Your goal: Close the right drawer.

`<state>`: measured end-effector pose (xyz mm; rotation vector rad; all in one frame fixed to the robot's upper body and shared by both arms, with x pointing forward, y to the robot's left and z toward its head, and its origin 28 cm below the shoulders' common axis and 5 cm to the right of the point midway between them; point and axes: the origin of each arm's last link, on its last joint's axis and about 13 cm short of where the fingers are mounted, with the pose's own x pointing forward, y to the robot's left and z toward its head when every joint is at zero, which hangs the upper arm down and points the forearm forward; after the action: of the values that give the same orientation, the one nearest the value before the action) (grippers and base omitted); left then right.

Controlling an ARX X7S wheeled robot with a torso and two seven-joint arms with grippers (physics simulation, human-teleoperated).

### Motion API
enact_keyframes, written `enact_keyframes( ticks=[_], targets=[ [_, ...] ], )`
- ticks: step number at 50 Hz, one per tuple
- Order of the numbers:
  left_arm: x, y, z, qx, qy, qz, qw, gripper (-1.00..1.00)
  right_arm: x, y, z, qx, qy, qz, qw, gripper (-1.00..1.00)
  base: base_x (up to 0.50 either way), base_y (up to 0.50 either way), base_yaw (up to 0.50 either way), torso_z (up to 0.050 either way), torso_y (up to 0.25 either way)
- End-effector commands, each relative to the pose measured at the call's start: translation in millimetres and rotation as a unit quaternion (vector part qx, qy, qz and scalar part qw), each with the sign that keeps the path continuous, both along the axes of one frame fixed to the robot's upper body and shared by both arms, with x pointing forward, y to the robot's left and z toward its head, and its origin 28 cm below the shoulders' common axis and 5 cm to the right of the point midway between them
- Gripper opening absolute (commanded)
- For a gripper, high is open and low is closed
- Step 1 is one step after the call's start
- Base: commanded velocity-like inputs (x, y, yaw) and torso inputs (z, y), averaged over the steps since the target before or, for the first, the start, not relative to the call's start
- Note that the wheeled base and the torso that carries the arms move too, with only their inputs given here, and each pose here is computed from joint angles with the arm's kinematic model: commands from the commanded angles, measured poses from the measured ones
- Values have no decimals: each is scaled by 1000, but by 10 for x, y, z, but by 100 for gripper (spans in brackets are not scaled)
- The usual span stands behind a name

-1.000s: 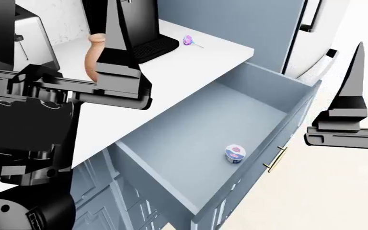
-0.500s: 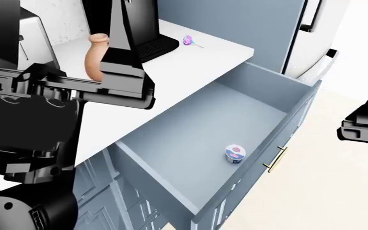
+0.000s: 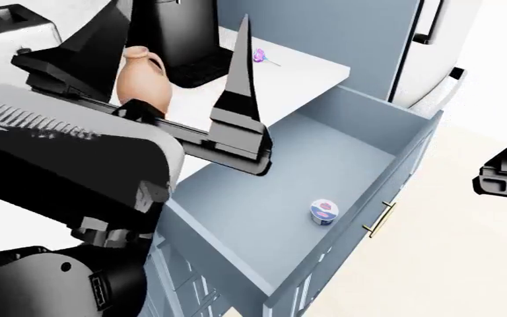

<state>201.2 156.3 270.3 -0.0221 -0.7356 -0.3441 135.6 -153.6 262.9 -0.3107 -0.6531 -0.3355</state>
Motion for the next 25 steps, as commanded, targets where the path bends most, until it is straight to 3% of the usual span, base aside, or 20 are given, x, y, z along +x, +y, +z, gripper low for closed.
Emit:
enact_keyframes(
  ticks=[1, 25],
  targets=[
    [27, -163, -53, 9, 26, -67, 997, 100, -5, -1, -18, 2, 1, 0, 1000, 100, 0, 0, 0, 0, 0],
    [208, -455, -211, 18, 85, -160, 983, 100, -12, -14, -23, 5, 3, -1, 1000, 100, 0, 0, 0, 0, 0]
  ],
)
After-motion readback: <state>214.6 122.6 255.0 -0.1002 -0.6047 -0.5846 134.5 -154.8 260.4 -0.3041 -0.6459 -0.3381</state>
